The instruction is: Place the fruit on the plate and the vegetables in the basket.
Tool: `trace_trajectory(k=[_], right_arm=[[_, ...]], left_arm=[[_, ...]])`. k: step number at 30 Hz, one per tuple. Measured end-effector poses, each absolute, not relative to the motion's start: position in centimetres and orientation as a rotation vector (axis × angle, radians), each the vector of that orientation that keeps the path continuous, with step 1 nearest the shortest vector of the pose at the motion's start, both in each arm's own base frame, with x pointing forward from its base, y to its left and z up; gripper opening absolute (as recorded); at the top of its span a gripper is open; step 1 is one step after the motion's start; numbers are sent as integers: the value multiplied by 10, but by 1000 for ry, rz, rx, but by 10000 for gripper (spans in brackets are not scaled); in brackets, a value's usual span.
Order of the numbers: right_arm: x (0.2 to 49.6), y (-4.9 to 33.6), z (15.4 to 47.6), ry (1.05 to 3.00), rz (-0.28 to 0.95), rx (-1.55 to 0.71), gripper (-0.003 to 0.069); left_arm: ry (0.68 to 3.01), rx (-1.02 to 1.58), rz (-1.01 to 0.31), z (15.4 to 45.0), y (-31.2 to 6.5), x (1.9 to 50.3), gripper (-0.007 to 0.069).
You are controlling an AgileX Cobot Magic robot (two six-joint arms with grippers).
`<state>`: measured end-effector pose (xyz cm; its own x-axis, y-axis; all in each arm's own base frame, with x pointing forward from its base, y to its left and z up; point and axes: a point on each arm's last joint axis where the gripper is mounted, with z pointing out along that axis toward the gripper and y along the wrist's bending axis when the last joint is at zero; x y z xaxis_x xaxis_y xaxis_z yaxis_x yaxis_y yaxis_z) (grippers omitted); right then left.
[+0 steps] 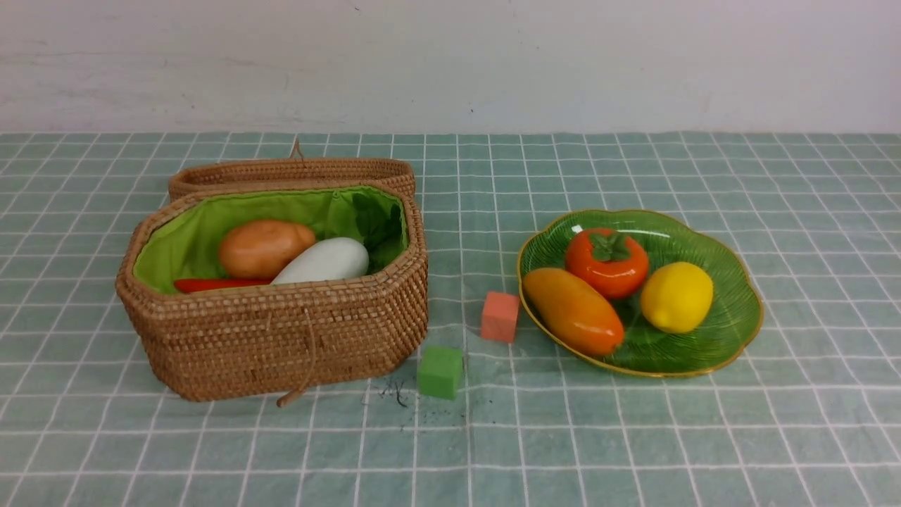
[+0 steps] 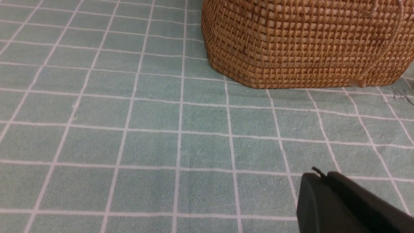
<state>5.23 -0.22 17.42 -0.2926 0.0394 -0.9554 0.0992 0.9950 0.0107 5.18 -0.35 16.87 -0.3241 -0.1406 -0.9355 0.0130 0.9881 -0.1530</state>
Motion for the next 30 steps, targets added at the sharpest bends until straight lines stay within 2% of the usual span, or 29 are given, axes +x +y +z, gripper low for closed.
trace_trajectory(k=[30], right_arm=[[52,-2,174,1868,-59,100,241]], left_arm=[[1896,-92,-155,169,-4,52,39]])
